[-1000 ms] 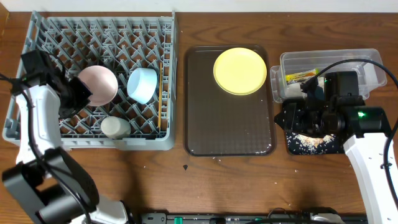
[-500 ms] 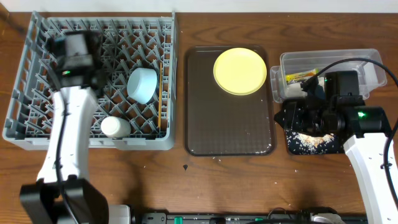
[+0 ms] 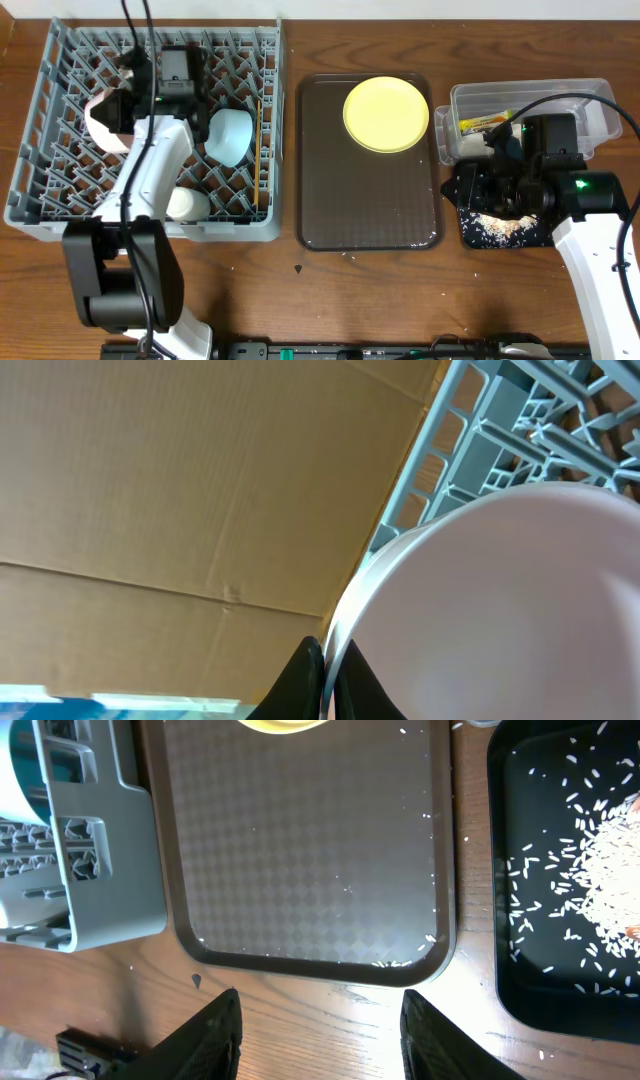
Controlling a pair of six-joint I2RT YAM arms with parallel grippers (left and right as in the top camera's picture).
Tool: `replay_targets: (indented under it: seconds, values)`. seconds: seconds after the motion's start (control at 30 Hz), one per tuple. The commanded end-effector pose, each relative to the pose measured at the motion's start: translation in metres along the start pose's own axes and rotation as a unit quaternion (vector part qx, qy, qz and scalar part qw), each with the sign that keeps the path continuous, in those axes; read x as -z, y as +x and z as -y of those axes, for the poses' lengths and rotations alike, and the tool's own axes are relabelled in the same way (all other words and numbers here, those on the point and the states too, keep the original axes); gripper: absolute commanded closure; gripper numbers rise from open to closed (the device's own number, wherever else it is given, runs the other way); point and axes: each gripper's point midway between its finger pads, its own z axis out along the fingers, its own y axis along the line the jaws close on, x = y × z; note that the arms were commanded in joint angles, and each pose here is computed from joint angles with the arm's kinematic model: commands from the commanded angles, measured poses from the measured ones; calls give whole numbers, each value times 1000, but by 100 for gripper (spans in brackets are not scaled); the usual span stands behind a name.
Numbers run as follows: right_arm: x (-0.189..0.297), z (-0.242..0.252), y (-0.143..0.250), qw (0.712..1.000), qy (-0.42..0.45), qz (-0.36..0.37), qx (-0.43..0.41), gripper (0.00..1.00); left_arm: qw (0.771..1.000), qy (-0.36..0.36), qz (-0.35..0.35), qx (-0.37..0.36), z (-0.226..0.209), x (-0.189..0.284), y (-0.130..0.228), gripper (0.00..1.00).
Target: Sort waste into correct bins and load items into the dishwasher
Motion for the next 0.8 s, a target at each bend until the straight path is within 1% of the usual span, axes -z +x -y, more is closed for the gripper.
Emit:
replay_targets:
  seconds: [0.0,0.27,0.43,0.53,0.6,0.77]
  values:
    - [7,-2,-5,1000,-3,13,10,51,999,-24,5,-26,4,9,3,93]
    - [7,-3,-6,1000,-4,15,10,51,999,-18,1,-34,23,6,22,92]
    - [7,-3,-6,1000,-4,15,11,51,1000,-18,4,-24,28,5,24,93]
    - [7,-3,-7,1000,-4,16,11,51,1000,9,6,-29,40,5,27,93]
    - [7,-3,-7,1000,-4,17,11,51,999,10,8,-32,43,7,27,93]
    - [7,-3,-7,1000,-4,17,11,51,999,15,22,-27,51,14,21,91]
